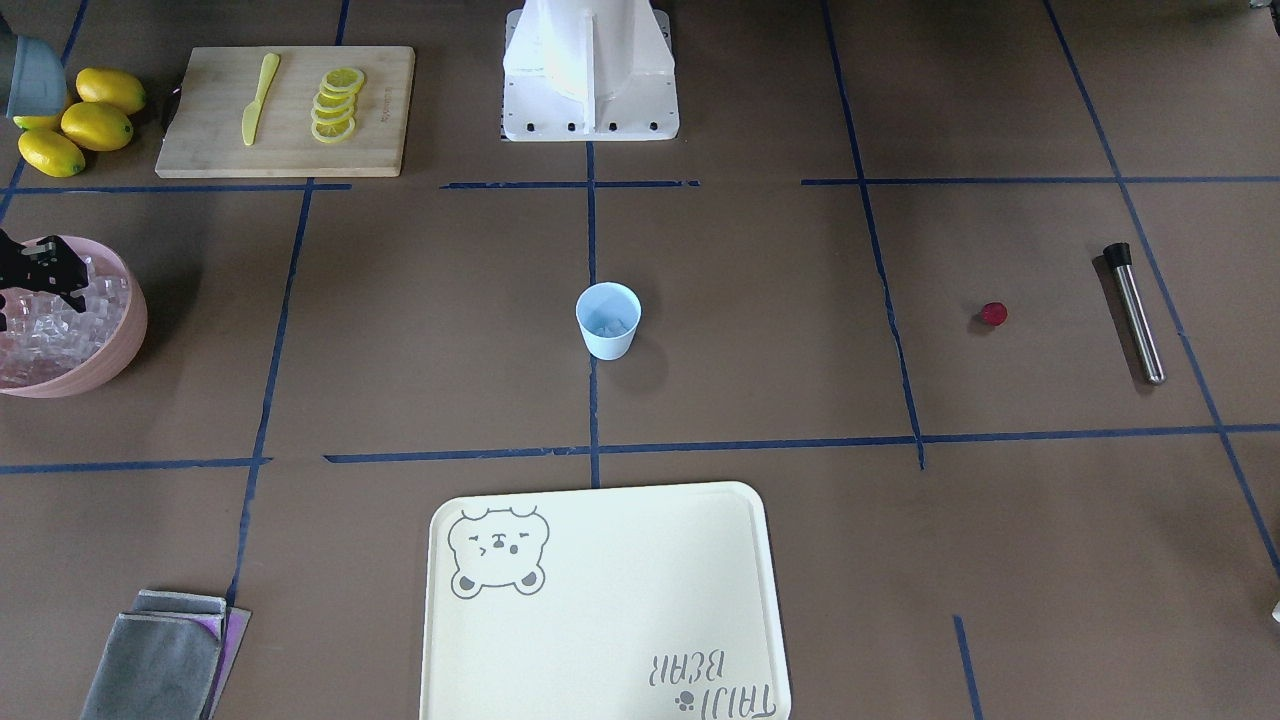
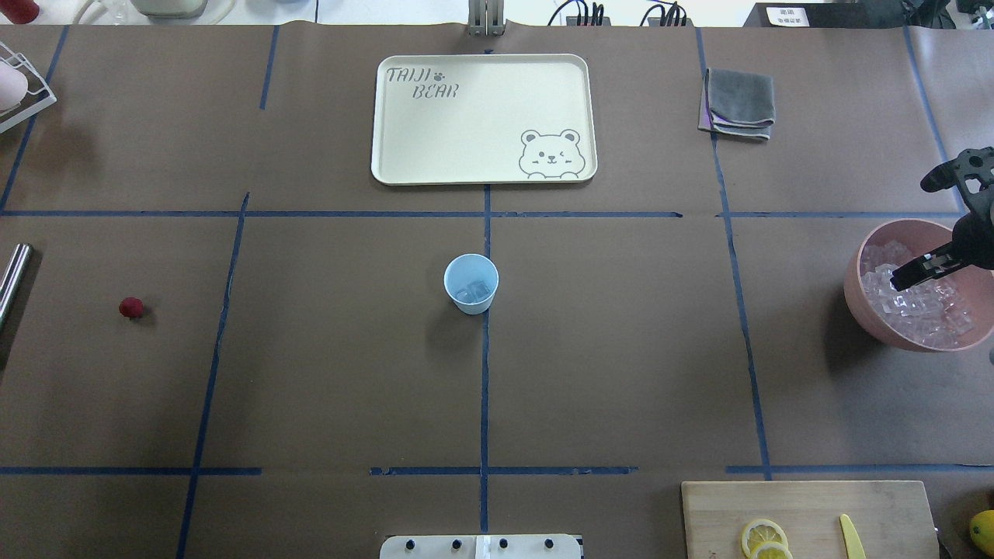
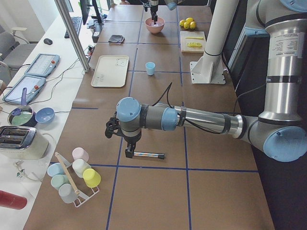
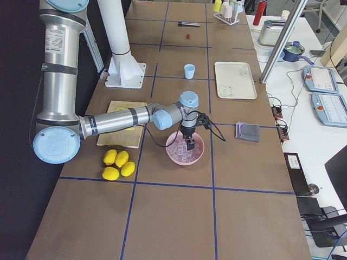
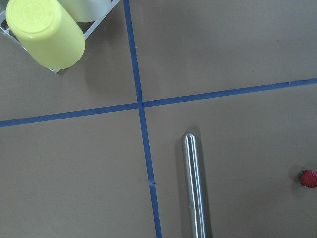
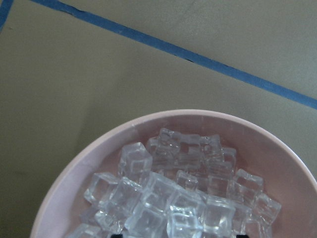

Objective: Mash ice and strawberries in cup
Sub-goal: 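Lower the right gripper into the bowl and grasp a third ice cube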

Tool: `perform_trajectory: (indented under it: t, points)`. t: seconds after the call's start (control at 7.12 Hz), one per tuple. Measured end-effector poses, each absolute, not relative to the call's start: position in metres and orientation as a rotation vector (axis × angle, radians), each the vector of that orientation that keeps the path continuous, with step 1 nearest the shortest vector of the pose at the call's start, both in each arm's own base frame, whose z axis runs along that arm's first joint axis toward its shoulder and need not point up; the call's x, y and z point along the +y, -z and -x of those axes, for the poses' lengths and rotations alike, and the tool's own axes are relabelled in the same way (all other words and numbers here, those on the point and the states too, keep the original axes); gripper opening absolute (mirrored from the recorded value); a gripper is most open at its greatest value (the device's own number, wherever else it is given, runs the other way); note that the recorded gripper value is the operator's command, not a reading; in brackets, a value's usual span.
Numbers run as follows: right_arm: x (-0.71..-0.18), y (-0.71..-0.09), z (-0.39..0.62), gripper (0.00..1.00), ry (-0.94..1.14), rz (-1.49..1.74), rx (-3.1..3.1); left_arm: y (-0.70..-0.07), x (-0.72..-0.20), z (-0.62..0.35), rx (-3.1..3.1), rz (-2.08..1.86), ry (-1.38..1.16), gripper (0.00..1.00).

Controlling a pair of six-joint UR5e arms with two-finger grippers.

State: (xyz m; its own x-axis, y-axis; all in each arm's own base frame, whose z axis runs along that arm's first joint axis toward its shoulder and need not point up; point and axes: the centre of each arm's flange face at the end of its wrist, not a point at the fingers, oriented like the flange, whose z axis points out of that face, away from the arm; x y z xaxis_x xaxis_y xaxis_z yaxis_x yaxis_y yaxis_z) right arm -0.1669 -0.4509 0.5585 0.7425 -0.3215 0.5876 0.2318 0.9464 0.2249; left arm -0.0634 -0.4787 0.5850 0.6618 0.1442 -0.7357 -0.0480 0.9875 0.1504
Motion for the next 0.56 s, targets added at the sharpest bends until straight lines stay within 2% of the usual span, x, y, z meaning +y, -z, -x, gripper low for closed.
perform_trajectory:
  t: [0.56]
  points:
    - [-0.4600,-0.5706,0.1745,0.65,0.298,-0.106,-0.680,-0.5847,-0.4792,0.0634,0.841,-0.122,-0.109,1.00]
